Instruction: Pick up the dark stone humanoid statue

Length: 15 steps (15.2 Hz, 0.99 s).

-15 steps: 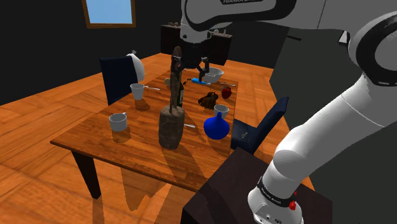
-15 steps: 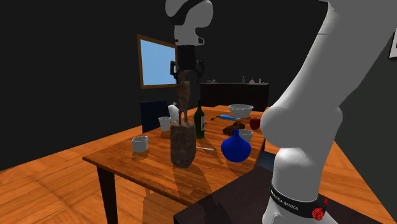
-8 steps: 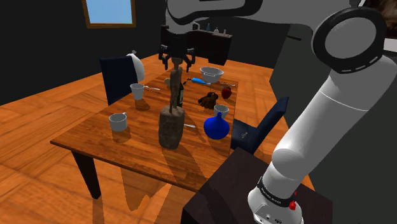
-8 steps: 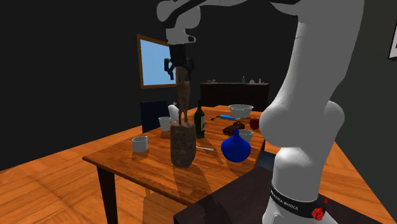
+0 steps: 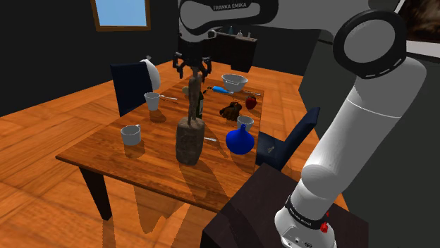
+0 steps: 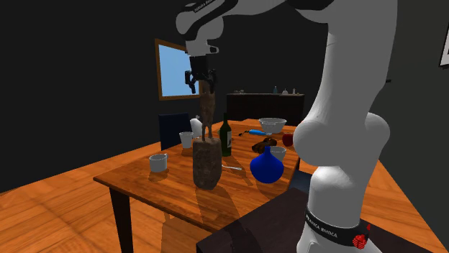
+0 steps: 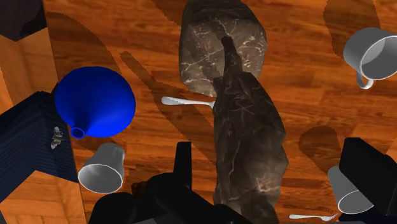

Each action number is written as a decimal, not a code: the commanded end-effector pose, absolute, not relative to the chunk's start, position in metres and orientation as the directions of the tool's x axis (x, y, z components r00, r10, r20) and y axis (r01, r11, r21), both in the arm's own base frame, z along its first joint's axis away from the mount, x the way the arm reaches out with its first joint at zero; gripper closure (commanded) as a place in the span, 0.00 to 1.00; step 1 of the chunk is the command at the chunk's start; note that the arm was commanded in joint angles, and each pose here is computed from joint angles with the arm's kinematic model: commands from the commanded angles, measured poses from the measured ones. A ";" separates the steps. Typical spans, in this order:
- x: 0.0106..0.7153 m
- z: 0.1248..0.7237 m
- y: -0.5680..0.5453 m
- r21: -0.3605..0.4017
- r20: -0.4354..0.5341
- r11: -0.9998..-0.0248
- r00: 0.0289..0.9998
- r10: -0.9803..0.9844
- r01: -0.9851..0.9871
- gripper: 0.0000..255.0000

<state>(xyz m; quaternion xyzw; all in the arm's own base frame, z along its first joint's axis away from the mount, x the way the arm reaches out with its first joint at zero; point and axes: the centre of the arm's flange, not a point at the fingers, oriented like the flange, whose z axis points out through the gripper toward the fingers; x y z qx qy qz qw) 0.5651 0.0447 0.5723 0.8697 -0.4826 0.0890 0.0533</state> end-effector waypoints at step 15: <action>0.564 0.569 0.045 0.006 0.207 -0.528 0.518 -0.830 -0.849 1.00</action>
